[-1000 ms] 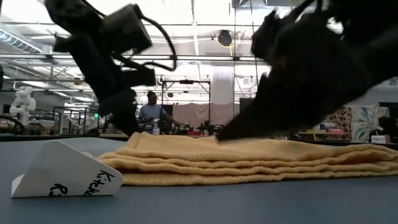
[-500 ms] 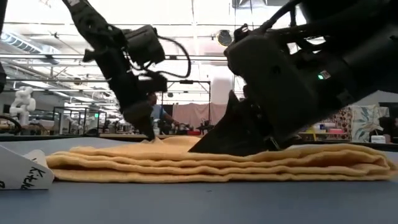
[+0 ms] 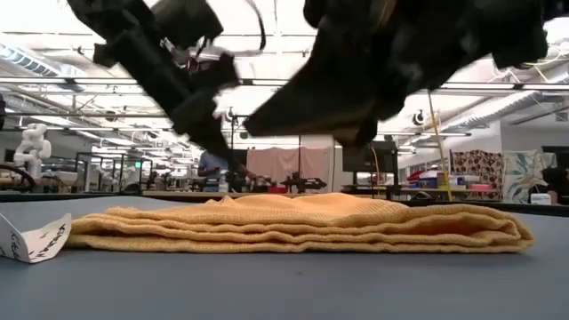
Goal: Roll towel
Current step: Roll the yellow towel
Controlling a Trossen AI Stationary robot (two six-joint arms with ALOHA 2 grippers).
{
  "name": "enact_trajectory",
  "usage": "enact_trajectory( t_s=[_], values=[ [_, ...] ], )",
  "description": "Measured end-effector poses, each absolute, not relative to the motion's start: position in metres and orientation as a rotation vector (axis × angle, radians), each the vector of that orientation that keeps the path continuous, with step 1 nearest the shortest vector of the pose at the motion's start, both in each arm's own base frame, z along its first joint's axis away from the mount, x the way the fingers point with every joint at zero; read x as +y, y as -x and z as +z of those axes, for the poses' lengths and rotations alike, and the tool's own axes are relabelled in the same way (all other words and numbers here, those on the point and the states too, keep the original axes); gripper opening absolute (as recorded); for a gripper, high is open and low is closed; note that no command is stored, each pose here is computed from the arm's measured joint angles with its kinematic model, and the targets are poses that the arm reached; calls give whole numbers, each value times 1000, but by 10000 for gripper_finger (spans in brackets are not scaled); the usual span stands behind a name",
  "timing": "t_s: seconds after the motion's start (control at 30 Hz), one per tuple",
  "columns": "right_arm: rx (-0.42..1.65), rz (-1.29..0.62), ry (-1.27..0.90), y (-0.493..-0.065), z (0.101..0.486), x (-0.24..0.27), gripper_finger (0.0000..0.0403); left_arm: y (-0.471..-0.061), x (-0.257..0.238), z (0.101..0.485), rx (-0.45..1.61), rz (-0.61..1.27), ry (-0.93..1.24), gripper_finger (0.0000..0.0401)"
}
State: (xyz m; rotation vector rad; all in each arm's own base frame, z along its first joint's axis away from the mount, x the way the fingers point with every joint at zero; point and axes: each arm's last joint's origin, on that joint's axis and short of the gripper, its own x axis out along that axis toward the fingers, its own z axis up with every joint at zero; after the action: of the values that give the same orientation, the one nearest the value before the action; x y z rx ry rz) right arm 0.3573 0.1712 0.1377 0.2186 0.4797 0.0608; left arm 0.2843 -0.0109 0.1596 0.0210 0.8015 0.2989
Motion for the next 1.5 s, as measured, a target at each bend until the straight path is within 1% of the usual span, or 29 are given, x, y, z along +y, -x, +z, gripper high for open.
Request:
enact_trajectory(
  t_s=[0.1,0.23,0.37,0.47,0.63,0.7,0.8,0.93,1.03,1.1,1.17,1.3,1.4,1.5],
  values=[
    [496,77,-167,-352,144,176,0,-286,-11,139,882,328,13,43],
    [541,82,-156,-347,135,183,0,-286,-13,118,970,353,33,43],
    [579,49,-159,-341,122,189,0,-285,-18,116,985,347,26,43],
    [555,64,-148,-338,129,194,0,-280,-23,125,981,315,3,43],
    [457,126,-83,-328,174,199,0,-274,-39,158,854,271,7,43],
    [496,121,-35,-319,181,199,0,-270,-50,167,805,259,19,43],
    [581,105,25,-303,185,200,0,-267,-73,177,727,195,47,43],
    [675,105,49,-285,187,205,3,-259,-111,180,661,71,46,43],
    [723,130,75,-273,185,214,14,-251,-140,179,617,-12,26,46],
    [723,163,106,-266,185,222,25,-247,-157,180,572,-68,32,60],
    [737,196,154,-258,184,228,37,-241,-173,179,537,-108,32,88],
    [745,216,201,-245,182,239,64,-236,-194,171,468,-104,22,165],
    [764,201,228,-237,180,243,88,-236,-204,160,464,-98,2,224],
    [772,153,256,-231,178,243,112,-241,-213,151,482,-97,-19,264]
  ],
)
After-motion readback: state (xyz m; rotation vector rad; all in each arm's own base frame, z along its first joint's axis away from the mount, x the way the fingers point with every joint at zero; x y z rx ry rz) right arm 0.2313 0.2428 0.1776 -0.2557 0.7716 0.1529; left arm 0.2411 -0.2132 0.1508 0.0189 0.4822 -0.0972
